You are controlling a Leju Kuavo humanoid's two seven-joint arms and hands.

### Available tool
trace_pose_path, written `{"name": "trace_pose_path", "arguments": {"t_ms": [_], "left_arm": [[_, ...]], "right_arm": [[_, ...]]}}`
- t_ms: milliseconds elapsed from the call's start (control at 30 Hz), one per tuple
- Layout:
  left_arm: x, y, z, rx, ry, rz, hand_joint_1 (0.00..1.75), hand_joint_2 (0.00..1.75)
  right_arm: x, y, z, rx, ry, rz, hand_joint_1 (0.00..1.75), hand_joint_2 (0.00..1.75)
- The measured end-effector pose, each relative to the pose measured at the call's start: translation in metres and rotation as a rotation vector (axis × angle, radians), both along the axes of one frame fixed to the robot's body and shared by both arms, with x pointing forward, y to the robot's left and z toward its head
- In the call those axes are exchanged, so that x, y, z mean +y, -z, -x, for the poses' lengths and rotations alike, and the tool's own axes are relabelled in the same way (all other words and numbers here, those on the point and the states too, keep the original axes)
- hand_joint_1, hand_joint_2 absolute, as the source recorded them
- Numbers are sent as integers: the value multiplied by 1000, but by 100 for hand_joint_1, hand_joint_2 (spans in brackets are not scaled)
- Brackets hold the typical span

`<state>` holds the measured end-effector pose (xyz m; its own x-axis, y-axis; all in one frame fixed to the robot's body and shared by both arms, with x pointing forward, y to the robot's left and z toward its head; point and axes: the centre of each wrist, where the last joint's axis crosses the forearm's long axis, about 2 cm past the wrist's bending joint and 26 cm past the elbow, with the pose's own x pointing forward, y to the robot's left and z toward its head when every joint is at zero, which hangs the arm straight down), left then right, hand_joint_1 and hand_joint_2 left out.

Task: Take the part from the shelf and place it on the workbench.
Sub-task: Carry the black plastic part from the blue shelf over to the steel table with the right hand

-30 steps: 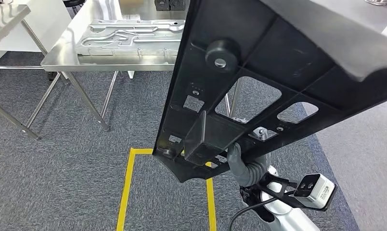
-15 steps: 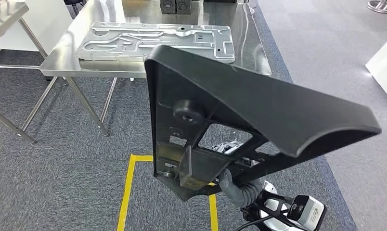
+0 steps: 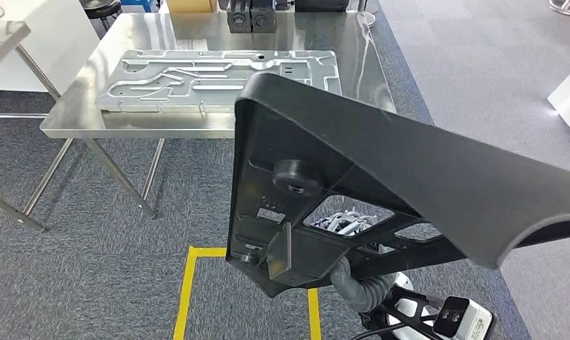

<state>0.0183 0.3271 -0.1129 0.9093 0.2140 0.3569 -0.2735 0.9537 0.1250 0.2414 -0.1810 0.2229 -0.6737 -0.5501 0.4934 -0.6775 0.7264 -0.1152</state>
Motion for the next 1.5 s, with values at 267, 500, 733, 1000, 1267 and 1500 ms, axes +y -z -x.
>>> {"name": "trace_pose_path", "arguments": {"t_ms": [267, 500, 733, 1000, 1267, 1500], "left_arm": [[-6, 0, -4, 5, -21, -5, 0, 175], [-9, 1, 0, 2, -14, 20, 0, 175], [-3, 0, -6, -9, 30, 33, 0, 175], [-1, 0, -8, -13, 12, 23, 0, 175], [-2, -1, -9, -24, 19, 28, 0, 175], [-3, 0, -8, -27, 52, 31, 0, 175]], "right_arm": [[1, -2, 11, -44, 30, 33, 175, 175], [-3, -7, 11, -62, 55, 18, 175, 175], [-16, -19, 17, -127, 150, 14, 175, 175], [-13, -21, 21, -140, 126, 20, 175, 175], [-13, -26, 17, -152, 96, 10, 175, 175], [-17, -22, 21, -152, 133, 31, 175, 175]]}}
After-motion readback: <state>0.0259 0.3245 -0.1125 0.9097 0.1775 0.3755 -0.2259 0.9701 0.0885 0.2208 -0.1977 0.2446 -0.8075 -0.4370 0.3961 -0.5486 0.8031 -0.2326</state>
